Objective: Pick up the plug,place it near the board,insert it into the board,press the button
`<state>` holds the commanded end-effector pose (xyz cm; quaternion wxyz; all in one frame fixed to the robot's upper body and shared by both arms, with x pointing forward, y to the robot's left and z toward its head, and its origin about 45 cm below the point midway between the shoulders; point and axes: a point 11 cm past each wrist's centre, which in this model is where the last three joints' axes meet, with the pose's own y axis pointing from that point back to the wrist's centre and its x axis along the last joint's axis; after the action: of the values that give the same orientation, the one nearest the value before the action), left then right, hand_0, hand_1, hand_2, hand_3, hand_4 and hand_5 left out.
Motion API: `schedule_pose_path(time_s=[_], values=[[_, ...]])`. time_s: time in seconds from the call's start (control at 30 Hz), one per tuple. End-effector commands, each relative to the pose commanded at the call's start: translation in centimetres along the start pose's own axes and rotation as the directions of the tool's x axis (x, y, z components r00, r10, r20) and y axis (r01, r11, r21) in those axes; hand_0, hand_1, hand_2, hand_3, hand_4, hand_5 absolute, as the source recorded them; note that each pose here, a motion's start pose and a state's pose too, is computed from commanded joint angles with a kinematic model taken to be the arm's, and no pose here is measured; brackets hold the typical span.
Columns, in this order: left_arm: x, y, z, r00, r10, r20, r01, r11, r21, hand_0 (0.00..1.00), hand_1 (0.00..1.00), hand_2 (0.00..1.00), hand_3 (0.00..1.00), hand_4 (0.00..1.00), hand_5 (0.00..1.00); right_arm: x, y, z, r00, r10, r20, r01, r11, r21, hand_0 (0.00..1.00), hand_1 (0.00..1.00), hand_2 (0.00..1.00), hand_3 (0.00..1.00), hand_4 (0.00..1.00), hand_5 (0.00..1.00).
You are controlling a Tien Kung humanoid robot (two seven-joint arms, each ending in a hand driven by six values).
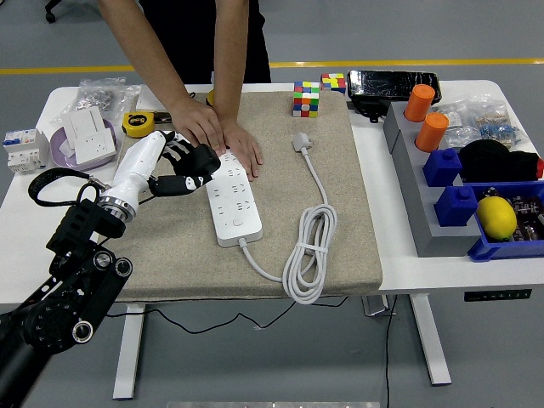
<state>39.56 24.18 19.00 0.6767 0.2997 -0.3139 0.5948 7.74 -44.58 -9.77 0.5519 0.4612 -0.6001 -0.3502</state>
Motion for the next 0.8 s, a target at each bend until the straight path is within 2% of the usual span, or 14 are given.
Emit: schedule_pose_path(time_s=[0.63,0.8], values=[[-0.8,-0.3,1.5,0.995,-0.058,0.087,0.063,0.996,-0.057,0.553,0.404,0.291,0.349,0.485,0.092,0.1,0.0,0.0,1.000,0.002,0.006,-0.002,1.000,-0.001,0.850,0.762,0.750,0.783,0.998,0.887],[-1.5,-0.3,1.5,0.989,-0.080,0.121,0.088,0.994,-0.061,0.553,0.406,0.293,0.350,0.488,0.089,0.1,0.0,0.0,1.000,0.003,0.007,-0.003,1.000,-0.001,0.850,0.762,0.750,0.783,0.998,0.887]])
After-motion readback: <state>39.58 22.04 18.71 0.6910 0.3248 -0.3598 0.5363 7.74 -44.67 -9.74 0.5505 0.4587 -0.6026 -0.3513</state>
